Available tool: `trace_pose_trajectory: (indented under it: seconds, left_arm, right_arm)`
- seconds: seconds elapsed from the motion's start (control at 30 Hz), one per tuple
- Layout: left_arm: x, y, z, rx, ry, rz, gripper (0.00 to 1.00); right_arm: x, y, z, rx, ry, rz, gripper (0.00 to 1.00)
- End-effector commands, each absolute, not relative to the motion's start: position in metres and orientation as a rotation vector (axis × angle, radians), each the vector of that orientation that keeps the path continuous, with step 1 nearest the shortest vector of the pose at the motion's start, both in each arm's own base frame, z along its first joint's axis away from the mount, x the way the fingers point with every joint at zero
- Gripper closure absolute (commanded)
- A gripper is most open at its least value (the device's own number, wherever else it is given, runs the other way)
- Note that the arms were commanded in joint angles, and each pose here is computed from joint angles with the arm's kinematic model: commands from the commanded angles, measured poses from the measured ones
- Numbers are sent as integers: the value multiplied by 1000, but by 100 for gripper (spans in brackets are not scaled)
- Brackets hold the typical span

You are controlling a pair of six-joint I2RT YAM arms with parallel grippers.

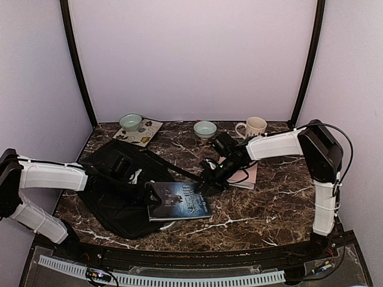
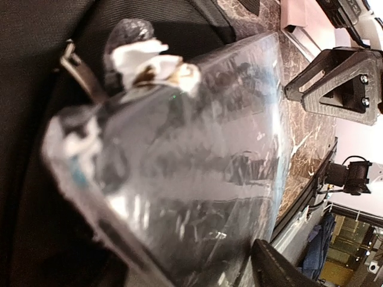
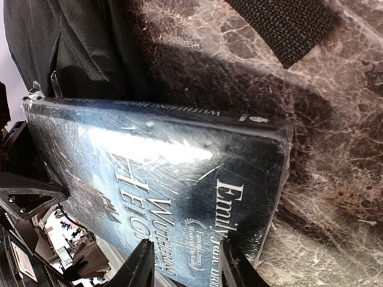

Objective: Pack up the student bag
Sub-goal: Pick up the book at the center of the board.

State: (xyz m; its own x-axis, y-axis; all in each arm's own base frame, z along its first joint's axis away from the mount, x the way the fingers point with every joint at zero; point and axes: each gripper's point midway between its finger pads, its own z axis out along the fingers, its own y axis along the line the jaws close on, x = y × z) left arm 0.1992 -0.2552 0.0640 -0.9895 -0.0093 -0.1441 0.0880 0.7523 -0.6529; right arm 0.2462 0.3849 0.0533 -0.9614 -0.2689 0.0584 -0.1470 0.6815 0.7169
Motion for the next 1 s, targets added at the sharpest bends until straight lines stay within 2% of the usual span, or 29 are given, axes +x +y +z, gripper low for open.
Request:
trace_pose_trajectory:
  seconds: [0.0,0.27,0.37,0.5,0.63,0.83,0.97]
  left_arm:
    - [210,-271,81,145,2723,-1159,33]
    - [231,-288,135,148,2564,-1254,58]
    - [243,-298,166,151,2485,-1304,80]
    - [252,-308,176,183,2497,-1310,100]
    - [255,-313,187,213,2490,-1309,100]
    - [260,-311,239,257,2375,-1306,100]
    - [257,-316,274,330,2303,-1359,100]
  right_arm:
    - [235,384,26,349,-2734,-1043,63]
    - [238,385,28,345,-2755,-1048,63]
    - [240,386,28,340,-2762,-1074,62]
    - [247,387,39,349,-2798,-1108,50]
    - [268,384,64,337,-2869,-1147,38]
    - [308,355,119,296,-3055,-1140,29]
    - [320,326,160,264,-3157,-1153,16]
